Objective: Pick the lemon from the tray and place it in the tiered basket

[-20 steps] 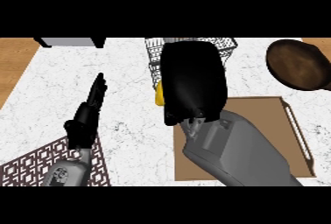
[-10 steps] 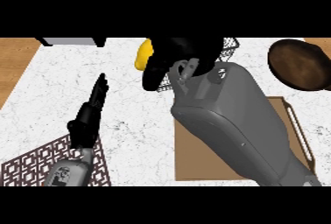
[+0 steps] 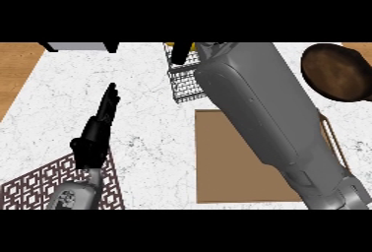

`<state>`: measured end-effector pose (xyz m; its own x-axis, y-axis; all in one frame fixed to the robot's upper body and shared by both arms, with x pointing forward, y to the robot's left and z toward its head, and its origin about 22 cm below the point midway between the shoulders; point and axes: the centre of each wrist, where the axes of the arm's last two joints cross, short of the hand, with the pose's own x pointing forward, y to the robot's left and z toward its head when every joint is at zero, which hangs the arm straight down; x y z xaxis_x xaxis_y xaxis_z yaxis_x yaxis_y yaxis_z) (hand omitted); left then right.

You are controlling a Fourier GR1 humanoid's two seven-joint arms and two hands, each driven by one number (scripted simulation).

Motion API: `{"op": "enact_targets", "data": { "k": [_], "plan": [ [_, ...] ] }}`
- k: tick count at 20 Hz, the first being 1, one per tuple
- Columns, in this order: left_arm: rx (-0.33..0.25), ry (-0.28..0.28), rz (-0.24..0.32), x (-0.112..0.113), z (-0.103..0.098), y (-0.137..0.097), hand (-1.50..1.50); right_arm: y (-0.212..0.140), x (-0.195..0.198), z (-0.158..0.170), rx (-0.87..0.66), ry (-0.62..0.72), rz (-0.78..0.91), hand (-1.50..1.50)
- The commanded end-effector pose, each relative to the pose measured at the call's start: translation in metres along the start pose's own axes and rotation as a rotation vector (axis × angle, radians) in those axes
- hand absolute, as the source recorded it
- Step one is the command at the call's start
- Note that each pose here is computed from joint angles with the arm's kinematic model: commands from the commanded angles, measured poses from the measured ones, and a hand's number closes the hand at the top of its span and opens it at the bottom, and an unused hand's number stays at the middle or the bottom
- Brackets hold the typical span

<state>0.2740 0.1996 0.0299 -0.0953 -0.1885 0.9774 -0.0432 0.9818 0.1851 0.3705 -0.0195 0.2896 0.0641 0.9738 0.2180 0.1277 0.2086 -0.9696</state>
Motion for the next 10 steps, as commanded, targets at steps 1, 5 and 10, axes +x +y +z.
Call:
{"op": "enact_targets", "data": {
  "k": [1, 5, 10],
  "plan": [
    [0.018, -0.017, -0.007, -0.005, 0.002, 0.014, 0.00, 0.017, -0.006, -0.017, -0.025, 0.037, 0.046, 1.50],
    [-0.009, 0.001, 0.014, -0.015, -0.004, -0.011, 0.00, 0.015, -0.019, -0.039, -0.023, 0.046, 0.069, 1.50],
    [0.003, -0.009, 0.006, -0.007, -0.003, -0.007, 0.00, 0.037, -0.047, -0.060, 0.022, 0.170, -0.114, 1.50]
  ]
}}
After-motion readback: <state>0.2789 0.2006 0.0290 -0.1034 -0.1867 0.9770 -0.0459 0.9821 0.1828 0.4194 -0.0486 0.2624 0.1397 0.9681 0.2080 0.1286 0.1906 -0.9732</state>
